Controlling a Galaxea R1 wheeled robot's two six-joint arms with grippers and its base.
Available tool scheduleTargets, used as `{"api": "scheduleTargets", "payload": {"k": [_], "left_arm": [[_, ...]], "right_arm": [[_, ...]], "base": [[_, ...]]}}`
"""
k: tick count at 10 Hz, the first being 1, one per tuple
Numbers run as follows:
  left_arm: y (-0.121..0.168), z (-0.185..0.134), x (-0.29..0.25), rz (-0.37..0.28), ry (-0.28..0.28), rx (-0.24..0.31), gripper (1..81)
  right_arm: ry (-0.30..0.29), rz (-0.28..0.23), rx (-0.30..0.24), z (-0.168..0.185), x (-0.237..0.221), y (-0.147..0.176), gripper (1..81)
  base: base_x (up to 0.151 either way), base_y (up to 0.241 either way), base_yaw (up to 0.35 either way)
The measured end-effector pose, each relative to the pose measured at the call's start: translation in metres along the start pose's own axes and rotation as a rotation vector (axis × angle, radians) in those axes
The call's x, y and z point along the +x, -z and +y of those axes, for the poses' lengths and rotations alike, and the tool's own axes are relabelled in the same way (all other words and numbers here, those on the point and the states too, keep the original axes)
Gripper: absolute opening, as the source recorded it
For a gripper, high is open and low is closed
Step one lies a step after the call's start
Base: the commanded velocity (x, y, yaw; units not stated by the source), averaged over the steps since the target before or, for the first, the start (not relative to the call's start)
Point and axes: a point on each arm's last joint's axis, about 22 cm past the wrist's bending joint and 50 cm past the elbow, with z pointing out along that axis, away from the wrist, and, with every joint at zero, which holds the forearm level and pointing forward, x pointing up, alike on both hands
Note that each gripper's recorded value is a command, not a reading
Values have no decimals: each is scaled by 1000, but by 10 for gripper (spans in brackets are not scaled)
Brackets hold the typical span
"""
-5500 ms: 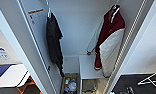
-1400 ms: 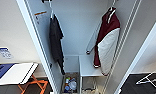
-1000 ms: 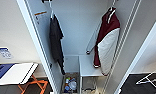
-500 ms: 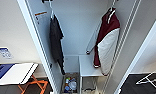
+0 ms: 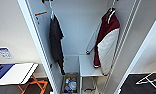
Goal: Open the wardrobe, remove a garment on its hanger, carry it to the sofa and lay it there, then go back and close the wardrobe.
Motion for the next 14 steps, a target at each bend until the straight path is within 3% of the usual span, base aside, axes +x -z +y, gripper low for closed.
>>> {"api": "scheduleTargets", "payload": {"k": [2,4,7,12,14], "left_arm": [[-12,-15,2,29,36,25,811],[-36,-6,4,54,79,10,811],[-37,-25,4,93,147,36,811],[-47,-65,8,152,244,111,811],[-61,-68,28,192,279,108,811]], "right_arm": [[-15,-5,-28,9,-15,-14,811],[-29,-8,-25,0,-29,-32,811],[-42,-26,-73,15,-49,-43,811],[-63,-53,-75,5,-78,-61,811],[-62,-48,-74,4,-76,-61,811]], "base": [[0,0,0],[0,0,0],[0,0,0],[0,0,0],[0,0,0]]}}
